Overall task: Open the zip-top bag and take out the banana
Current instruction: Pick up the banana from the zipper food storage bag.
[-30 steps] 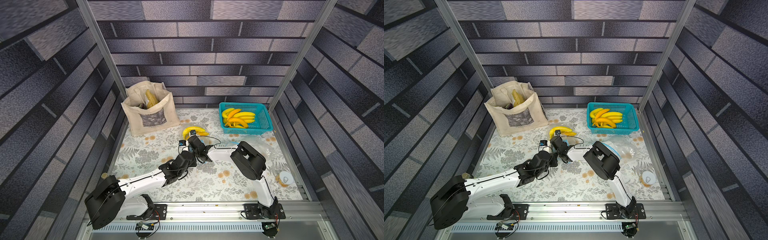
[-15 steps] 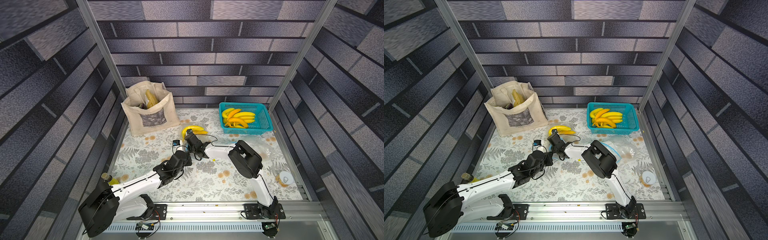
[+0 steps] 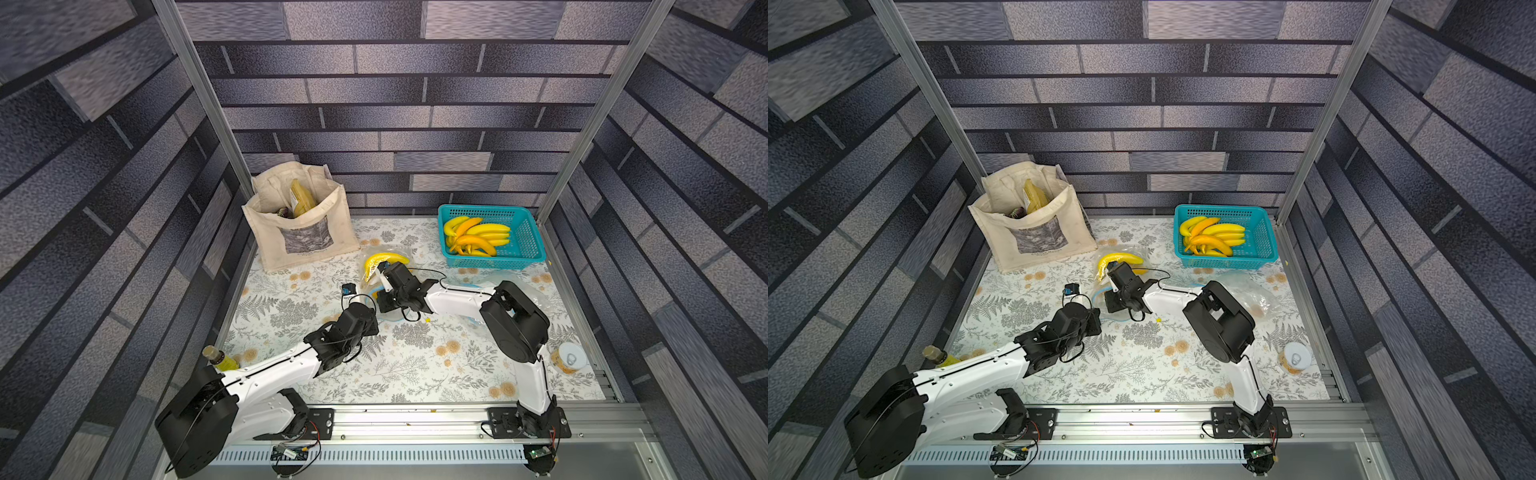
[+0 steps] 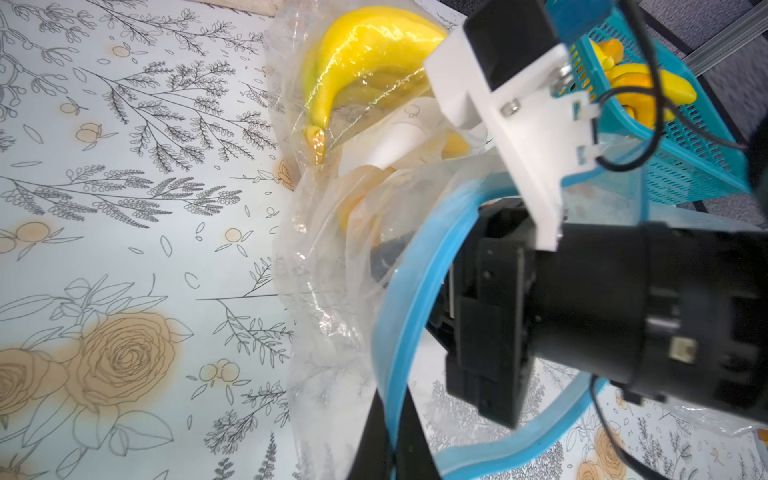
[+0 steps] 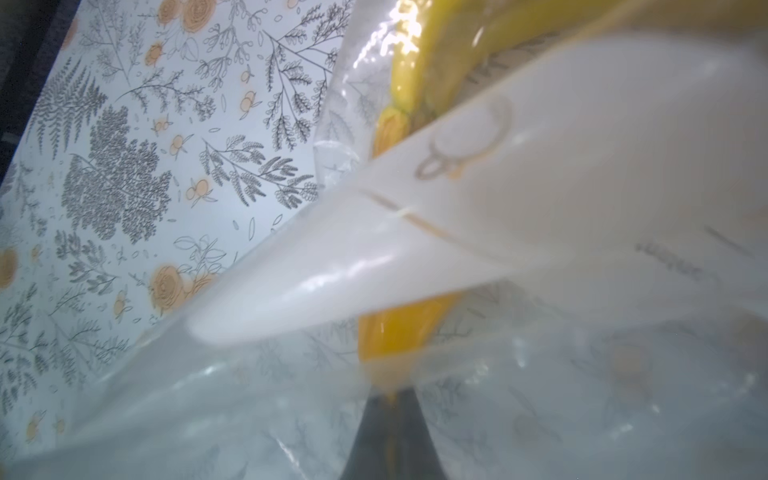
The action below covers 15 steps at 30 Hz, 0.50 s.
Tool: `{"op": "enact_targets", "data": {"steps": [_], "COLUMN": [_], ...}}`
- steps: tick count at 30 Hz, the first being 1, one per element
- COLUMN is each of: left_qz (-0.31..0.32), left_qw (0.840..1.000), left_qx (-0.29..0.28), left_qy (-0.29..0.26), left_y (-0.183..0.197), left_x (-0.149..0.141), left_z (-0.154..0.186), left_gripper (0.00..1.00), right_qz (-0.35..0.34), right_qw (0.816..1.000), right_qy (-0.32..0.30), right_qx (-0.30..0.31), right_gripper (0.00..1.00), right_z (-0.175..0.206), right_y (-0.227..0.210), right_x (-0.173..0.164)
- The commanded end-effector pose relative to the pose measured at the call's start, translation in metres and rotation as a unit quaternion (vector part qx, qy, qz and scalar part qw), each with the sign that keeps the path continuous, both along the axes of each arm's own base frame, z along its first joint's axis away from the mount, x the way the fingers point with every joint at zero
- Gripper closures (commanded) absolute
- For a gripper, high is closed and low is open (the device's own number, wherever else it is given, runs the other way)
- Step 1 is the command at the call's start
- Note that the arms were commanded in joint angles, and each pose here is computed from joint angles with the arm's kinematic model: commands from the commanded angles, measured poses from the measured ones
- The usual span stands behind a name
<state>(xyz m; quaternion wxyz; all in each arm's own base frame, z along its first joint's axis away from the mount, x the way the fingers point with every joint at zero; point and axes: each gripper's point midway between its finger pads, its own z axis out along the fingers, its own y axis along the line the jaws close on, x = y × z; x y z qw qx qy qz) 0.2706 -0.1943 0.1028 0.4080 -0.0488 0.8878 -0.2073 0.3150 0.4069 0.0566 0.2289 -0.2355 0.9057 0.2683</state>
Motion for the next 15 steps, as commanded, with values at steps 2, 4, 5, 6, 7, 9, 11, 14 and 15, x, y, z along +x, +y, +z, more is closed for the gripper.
{"op": "enact_targets", "data": {"steps": [2, 4, 5, 6, 7, 9, 11, 14, 15], "left_qz": [-0.001, -0.004, -0.005, -0.003, -0.001, 0.005, 0.012, 0.024, 0.027], "left_qw": [0.999, 0.999, 0.999, 0.999, 0.999, 0.998, 0.998, 0.998, 0.998], "left_qx": [0.037, 0.043, 0.046, 0.049, 0.052, 0.057, 0.056, 0.054, 0.054], "left_qy": [0.008, 0.009, 0.011, 0.011, 0.01, 0.01, 0.009, 0.003, 0.0], "left_y": [0.007, 0.006, 0.006, 0.006, 0.006, 0.009, 0.012, 0.019, 0.021], "left_x": [0.0, 0.001, 0.001, 0.002, 0.004, 0.007, 0.01, 0.015, 0.018], "left_z": [-0.01, -0.011, -0.013, -0.013, -0.013, -0.014, -0.013, -0.008, -0.004], "left_gripper": [0.99, 0.99, 0.99, 0.98, 0.98, 0.99, 0.99, 0.98, 0.98], "right_qz": [0.068, 0.089, 0.097, 0.107, 0.119, 0.14, 0.157, 0.178, 0.182], "right_qw": [0.996, 0.993, 0.992, 0.99, 0.988, 0.983, 0.978, 0.972, 0.971], "right_qy": [0.046, 0.056, 0.061, 0.068, 0.074, 0.086, 0.105, 0.128, 0.131], "right_qx": [0.031, 0.046, 0.054, 0.065, 0.072, 0.083, 0.086, 0.086, 0.087], "right_gripper": [1.0, 1.0, 1.0, 1.0, 1.0, 1.0, 1.0, 1.0, 1.0], "right_z": [0.021, 0.031, 0.035, 0.041, 0.046, 0.056, 0.062, 0.068, 0.071], "right_y": [-0.004, -0.004, -0.004, -0.003, -0.003, -0.005, -0.01, -0.025, -0.031], "right_x": [-0.035, -0.044, -0.048, -0.053, -0.059, -0.07, -0.083, -0.106, -0.113]}}
